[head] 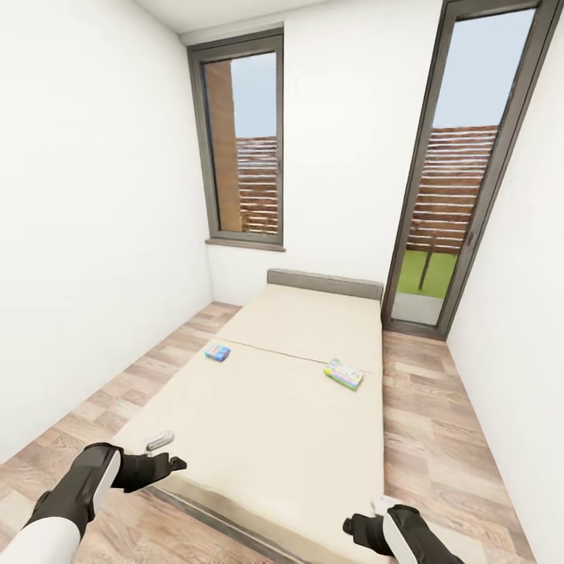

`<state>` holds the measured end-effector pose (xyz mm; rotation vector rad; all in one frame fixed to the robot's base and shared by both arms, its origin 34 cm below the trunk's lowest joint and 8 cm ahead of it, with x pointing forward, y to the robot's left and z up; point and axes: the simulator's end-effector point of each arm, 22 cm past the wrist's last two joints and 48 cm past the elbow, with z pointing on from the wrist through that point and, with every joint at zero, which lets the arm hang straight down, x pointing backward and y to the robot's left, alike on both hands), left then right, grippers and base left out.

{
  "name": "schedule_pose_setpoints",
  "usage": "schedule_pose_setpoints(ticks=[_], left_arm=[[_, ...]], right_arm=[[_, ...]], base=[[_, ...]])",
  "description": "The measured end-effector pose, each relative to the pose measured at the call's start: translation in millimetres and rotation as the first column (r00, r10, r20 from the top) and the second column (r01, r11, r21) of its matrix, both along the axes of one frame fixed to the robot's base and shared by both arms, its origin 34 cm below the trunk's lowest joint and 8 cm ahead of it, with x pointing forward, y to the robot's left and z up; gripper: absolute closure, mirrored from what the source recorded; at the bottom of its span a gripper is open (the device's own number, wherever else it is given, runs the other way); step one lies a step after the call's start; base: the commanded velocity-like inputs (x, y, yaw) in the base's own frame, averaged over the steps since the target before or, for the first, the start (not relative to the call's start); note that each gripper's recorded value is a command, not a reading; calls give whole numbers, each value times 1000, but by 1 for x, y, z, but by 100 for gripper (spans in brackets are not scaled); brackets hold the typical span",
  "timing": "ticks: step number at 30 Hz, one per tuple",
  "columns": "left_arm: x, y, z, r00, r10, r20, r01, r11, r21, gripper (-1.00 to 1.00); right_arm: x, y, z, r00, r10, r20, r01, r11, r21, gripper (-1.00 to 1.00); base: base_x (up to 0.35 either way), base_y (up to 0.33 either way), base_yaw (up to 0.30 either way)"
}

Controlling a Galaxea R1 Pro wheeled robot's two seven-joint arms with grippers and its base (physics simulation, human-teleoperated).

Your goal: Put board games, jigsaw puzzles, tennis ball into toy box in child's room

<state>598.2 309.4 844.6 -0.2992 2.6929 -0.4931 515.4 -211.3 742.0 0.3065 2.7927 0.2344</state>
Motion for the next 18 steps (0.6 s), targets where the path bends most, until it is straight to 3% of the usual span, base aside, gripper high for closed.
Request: schedule_pose_setpoints(ticks=[9,18], left_arm=[[-1,0,-4,1000,-3,-11,3,1000,3,-100],[-3,0,-11,1000,-5,-24,5,1000,6,-100]], right_arm=[[-1,-4,-5,1000,-5,3,5,1000,-6,-100],[-3,-2,-10,1000,3,-5,-3,1000,-12,-100]], base=[[0,-20,70],[0,-228,8]])
